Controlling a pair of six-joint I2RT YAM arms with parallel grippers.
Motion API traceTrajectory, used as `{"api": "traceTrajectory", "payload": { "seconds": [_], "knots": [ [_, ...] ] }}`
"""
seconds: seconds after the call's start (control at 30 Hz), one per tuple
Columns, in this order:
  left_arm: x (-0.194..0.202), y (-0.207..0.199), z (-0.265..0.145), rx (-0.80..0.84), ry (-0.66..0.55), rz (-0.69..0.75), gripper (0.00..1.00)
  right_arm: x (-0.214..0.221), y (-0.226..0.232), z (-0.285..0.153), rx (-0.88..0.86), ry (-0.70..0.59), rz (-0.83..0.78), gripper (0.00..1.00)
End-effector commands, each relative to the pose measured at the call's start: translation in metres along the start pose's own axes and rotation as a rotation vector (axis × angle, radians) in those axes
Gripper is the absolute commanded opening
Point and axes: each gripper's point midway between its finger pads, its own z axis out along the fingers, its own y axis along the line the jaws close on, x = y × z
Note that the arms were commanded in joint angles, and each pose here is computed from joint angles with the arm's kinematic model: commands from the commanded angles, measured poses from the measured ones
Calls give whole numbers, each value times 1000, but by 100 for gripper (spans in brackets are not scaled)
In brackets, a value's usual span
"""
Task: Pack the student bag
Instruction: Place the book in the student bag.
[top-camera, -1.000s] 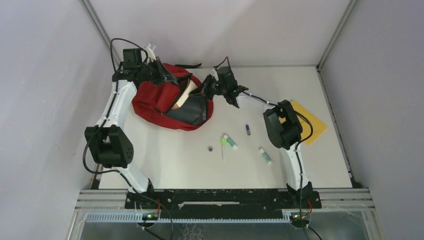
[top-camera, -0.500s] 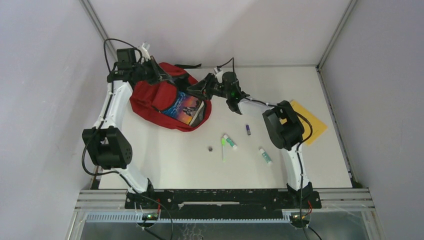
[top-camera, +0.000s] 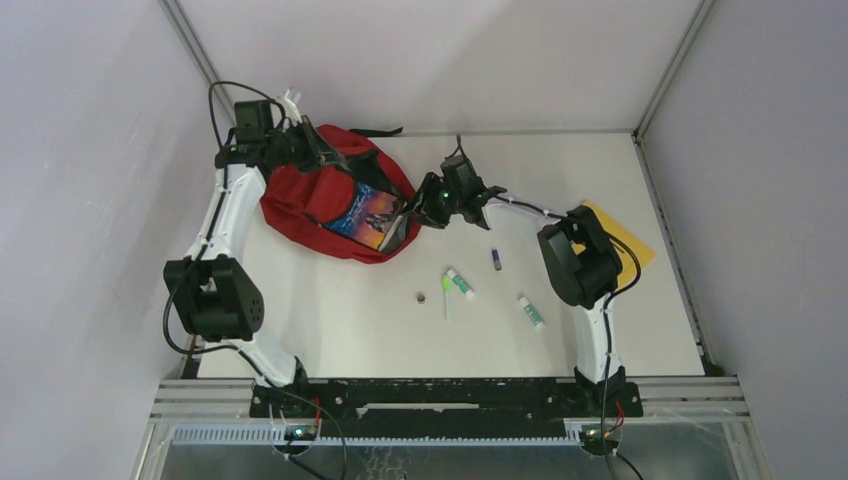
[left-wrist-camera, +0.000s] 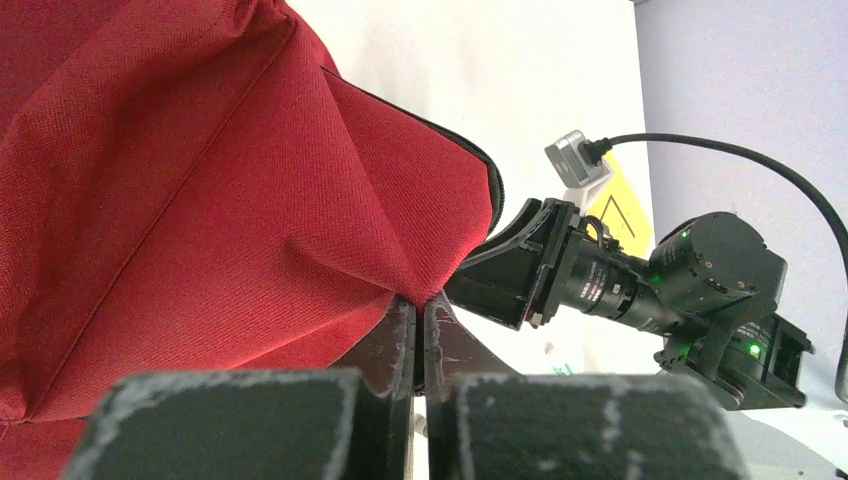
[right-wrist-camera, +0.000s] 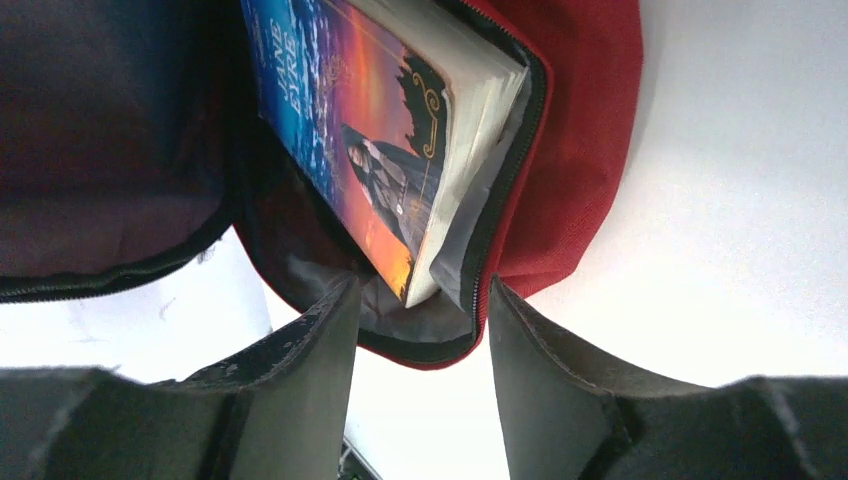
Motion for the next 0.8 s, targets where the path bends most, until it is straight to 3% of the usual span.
{"api": "traceTrajectory", "payload": {
  "seconds": [0.0, 0.23, 0.4, 0.77],
  "knots": [
    [-13, -27, -20, 71, -65, 47, 0, 0, 20, -7, -24, 6, -96, 58],
    [-9, -30, -20, 89, -59, 47, 0, 3, 53, -8, -102, -49, -120, 55],
    [-6, -29, -19, 96, -53, 43, 0, 7, 67, 11, -133, -14, -87, 56],
    [2, -28, -21, 101, -43, 41, 0, 31, 30, 42, -44, 42, 47, 57]
  ]
}}
